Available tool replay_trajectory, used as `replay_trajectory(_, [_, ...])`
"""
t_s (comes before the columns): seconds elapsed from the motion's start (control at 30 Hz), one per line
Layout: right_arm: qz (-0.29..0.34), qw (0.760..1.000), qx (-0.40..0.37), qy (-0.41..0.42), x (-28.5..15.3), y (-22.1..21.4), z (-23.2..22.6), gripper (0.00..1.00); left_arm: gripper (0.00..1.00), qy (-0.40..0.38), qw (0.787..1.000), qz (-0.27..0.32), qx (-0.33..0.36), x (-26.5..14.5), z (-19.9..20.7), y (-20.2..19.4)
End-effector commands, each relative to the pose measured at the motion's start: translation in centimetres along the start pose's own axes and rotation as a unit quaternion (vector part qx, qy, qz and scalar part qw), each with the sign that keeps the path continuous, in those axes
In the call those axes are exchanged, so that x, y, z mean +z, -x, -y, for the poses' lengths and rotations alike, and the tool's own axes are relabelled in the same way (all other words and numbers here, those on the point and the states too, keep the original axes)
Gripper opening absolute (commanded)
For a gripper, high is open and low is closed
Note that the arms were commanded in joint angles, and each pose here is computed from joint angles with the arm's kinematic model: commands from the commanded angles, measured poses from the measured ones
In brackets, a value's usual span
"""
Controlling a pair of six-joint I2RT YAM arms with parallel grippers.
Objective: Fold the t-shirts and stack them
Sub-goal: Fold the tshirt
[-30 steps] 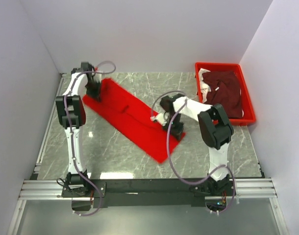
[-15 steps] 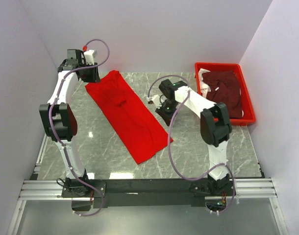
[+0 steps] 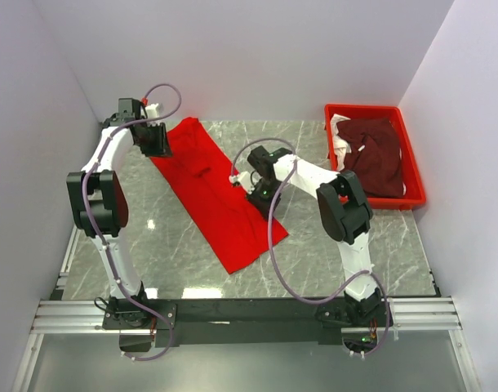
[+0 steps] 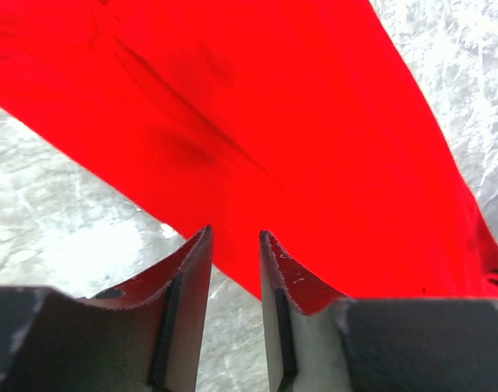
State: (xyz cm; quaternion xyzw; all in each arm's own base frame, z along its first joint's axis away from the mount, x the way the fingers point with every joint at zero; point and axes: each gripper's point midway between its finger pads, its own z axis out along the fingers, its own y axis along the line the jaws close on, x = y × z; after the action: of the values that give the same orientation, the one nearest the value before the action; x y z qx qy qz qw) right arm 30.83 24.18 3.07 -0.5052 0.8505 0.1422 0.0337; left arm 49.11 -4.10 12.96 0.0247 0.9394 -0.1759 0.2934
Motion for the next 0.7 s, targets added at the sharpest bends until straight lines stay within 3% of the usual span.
replay_trajectory(0.0, [-0.015, 1.0, 0.009, -0.005, 1.9, -0.6, 0.1, 0.19, 0.35, -0.022, 0.999, -0.036, -0.03, 1.7, 0.8, -1.9])
replay_trajectory(0.2, [-0.075, 0.995, 0.04, 0.048, 3.5, -4.4, -2.7, 0.13, 0.34, -0.011, 0.996, -0.08, -0.031, 3.5, 0.8, -4.5])
replay_trajectory(0.4, [-0.11, 0.985, 0.021, 0.131, 3.0, -8.2, -10.4, 0.12, 0.33, 0.002, 0.992, -0.122, -0.006, 5.7, 1.9, -7.5])
replay_trajectory(0.53, [-0.109, 0.975, -0.007, 0.192, 2.4, -9.4, -15.8, 0.12, 0.31, 0.002, 0.988, -0.153, 0.0, 8.0, 2.3, -9.7])
replay_trajectory(0.67, [-0.097, 0.974, -0.016, 0.206, 1.9, -9.0, -16.5, 0.14, 0.29, -0.019, 0.985, -0.17, 0.023, 10.9, 3.9, -10.2])
